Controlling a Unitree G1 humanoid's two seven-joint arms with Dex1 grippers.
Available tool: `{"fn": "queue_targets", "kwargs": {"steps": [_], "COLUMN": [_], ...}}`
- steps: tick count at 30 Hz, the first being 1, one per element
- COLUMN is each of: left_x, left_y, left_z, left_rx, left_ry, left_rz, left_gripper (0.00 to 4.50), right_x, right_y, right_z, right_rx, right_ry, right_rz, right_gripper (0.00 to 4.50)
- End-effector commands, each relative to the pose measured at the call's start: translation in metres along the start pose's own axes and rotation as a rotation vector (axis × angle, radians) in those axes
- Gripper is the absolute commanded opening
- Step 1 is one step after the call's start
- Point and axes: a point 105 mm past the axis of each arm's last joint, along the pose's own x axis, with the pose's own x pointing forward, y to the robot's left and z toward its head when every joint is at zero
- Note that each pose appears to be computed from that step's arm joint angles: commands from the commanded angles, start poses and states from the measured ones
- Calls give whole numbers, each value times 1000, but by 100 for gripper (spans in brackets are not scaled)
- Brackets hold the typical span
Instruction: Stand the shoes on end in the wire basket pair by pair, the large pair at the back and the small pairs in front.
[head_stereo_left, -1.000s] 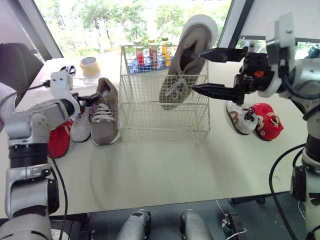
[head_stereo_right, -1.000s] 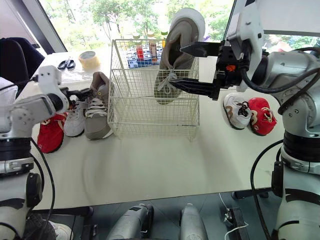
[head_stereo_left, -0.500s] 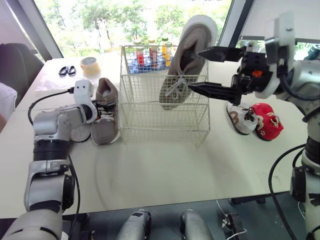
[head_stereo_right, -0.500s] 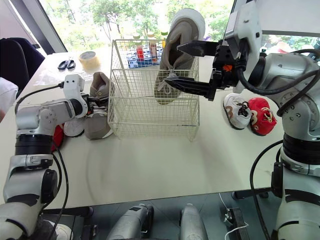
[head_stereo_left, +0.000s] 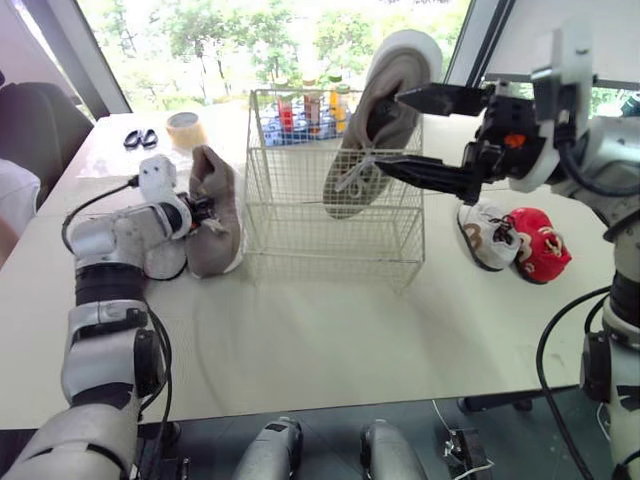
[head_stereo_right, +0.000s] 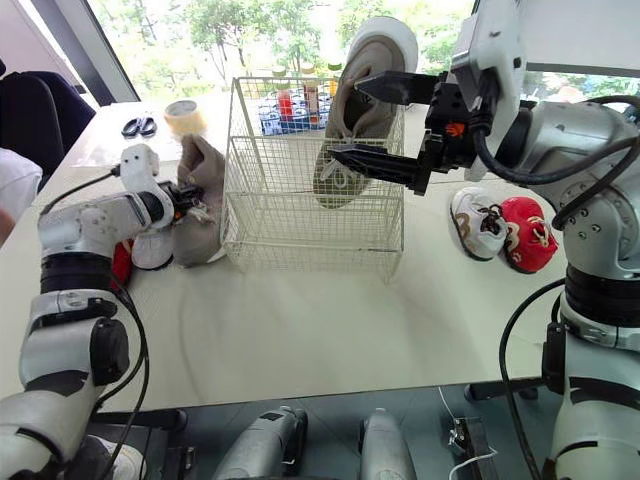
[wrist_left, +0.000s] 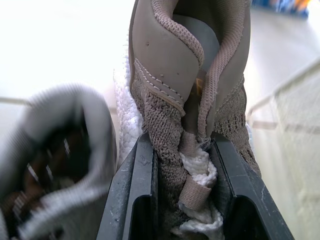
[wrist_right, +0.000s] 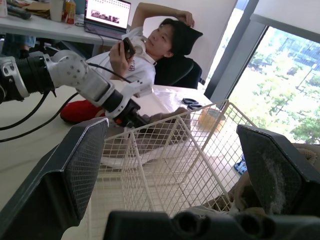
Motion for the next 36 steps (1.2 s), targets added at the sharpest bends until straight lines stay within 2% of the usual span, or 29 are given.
{"fn": "queue_targets", "kwargs": {"steps": [1, 6, 8, 10, 13, 16, 20, 25, 29, 36], "left_x": [-49, -85, -109, -124, -130, -125, -117, -102, -97, -71], "left_y": [-24, -39, -61, -89, -133, -169, -195, -209, -218, -219], "left_z": [105, 155, 186, 199, 199, 187, 172, 160, 150, 118], "left_rx": [-10, -17, 37, 89, 173, 261, 352, 391, 404, 401], "left_ry": [-377, -575, -779, -915, -1064, -1202, -1350, -1457, -1501, -1425], "left_rz": [-95, -140, -228, -345, -477, -543, -554, -498, -474, -441], "left_gripper": [65, 65, 65, 65, 65, 65, 65, 65, 65, 65], "right_x": [1, 3, 3, 3, 3, 4, 3, 1, -1, -1], "right_y": [-3, -4, -5, -6, -6, -5, -2, 1, 4, 7], "right_z": [16, 17, 17, 17, 16, 16, 15, 15, 16, 19], "right_rx": [-59, -63, -66, -68, -70, -70, -67, -65, -65, -65], "right_ry": [-41, -42, -43, -45, -48, -52, -53, -56, -57, -54], "right_rz": [-5, -1, -5, -13, -24, -35, -53, -77, -95, -111], "right_gripper": [450, 450, 450, 450, 450, 450, 450, 450, 450, 450]}}
